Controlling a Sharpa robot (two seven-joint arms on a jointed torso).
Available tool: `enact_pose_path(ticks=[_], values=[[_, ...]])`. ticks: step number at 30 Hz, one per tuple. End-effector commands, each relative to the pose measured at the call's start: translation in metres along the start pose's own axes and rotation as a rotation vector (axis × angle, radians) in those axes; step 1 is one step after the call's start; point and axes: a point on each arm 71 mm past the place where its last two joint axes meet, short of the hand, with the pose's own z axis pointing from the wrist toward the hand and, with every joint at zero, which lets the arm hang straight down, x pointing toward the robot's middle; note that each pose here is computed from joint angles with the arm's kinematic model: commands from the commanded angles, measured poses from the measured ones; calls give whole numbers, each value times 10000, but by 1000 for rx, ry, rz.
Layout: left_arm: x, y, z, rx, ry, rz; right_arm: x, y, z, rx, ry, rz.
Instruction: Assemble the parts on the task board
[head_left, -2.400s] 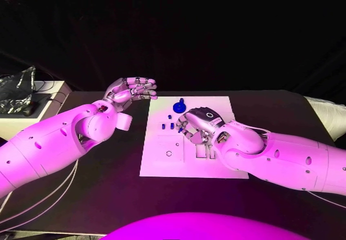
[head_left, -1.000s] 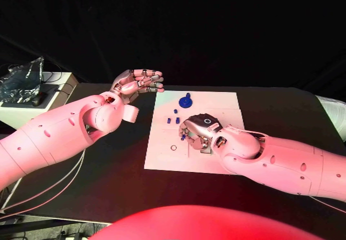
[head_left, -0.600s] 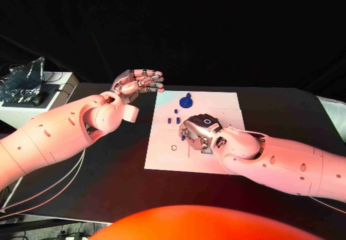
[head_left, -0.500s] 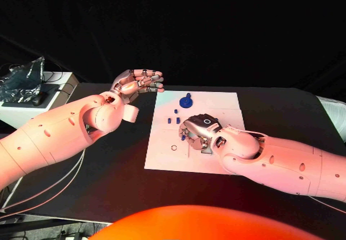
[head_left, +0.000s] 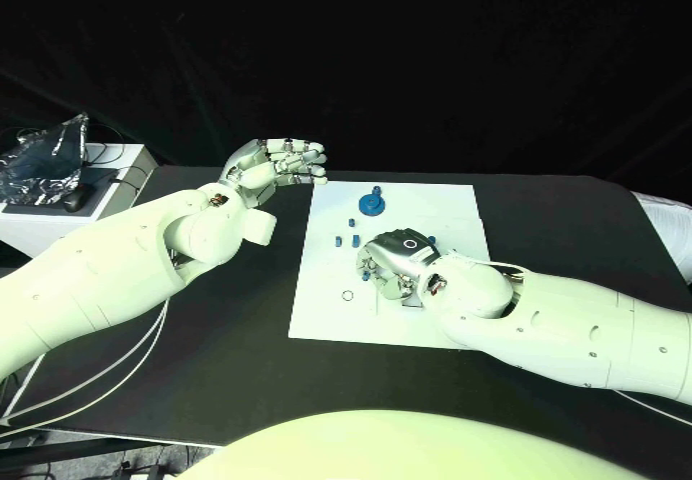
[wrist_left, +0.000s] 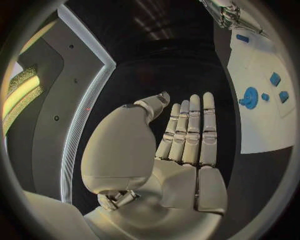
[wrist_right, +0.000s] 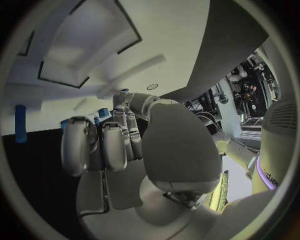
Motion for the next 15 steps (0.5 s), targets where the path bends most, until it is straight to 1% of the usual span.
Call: enact_pose_path(ticks=[1, 10, 12, 15], values=[[18, -14, 4, 7, 13, -11, 30, 1, -5, 3, 28, -31], [19, -15, 2, 5, 14, -11, 52, 39, -16, -29, 59, -24], [18, -15, 2, 5, 14, -11, 47, 32, -25, -31, 53, -20], [15, -14, 0, 3, 15, -11, 28, 23, -42, -31, 30, -12]])
